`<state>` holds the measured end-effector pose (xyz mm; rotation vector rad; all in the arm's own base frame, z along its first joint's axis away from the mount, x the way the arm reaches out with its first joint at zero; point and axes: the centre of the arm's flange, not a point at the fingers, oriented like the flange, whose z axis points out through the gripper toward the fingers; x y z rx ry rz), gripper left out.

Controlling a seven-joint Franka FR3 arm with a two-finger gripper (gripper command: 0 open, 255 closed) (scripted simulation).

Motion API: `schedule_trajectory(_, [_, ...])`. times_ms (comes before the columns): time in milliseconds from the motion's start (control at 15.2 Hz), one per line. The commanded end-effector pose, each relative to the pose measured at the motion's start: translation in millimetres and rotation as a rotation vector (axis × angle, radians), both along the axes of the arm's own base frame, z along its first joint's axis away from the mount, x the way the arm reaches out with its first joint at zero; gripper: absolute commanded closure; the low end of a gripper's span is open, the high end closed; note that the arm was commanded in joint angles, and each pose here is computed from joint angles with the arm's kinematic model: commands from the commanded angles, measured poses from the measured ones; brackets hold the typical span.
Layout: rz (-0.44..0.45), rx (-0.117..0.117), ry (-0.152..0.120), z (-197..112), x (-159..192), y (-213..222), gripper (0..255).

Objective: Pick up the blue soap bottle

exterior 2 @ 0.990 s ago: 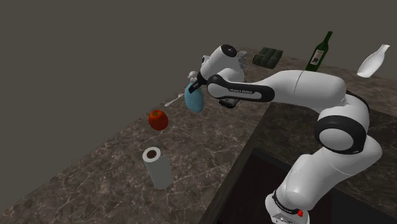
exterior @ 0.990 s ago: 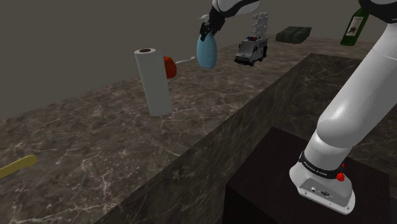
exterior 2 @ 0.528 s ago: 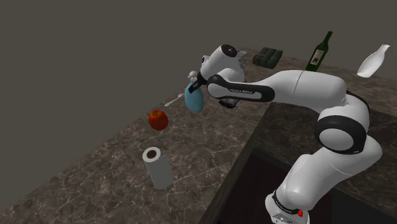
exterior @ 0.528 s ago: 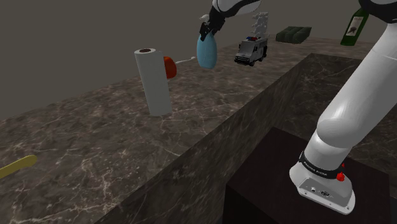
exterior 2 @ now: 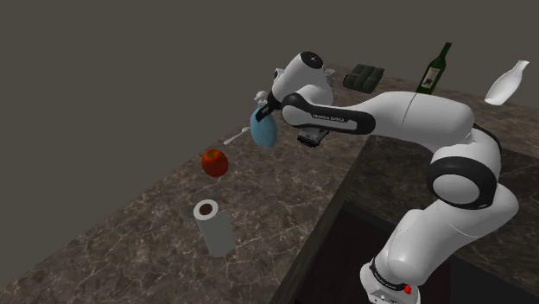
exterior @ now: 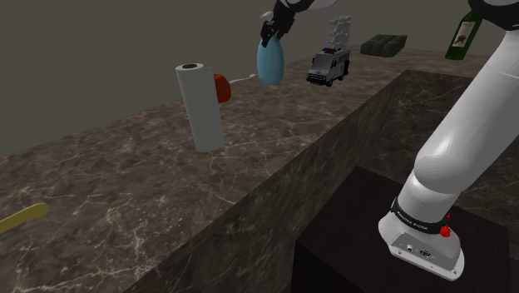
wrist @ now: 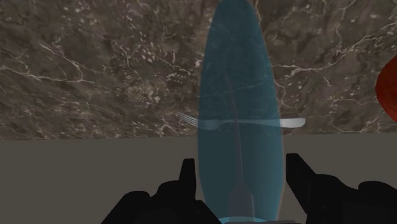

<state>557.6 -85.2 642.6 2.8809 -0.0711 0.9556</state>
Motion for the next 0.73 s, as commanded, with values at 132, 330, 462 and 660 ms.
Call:
schedule_trajectory(132, [0.0, 0.0, -0.001, 22, 0, 0, 255])
schedule_trajectory(330, [0.0, 0.0, -0.001, 38, 0, 0, 255])
schedule_trajectory(462, [0.0, 0.0, -0.001, 48, 0, 0, 255])
schedule_trajectory(660, [0.0, 0.0, -0.001, 55, 0, 0, 255])
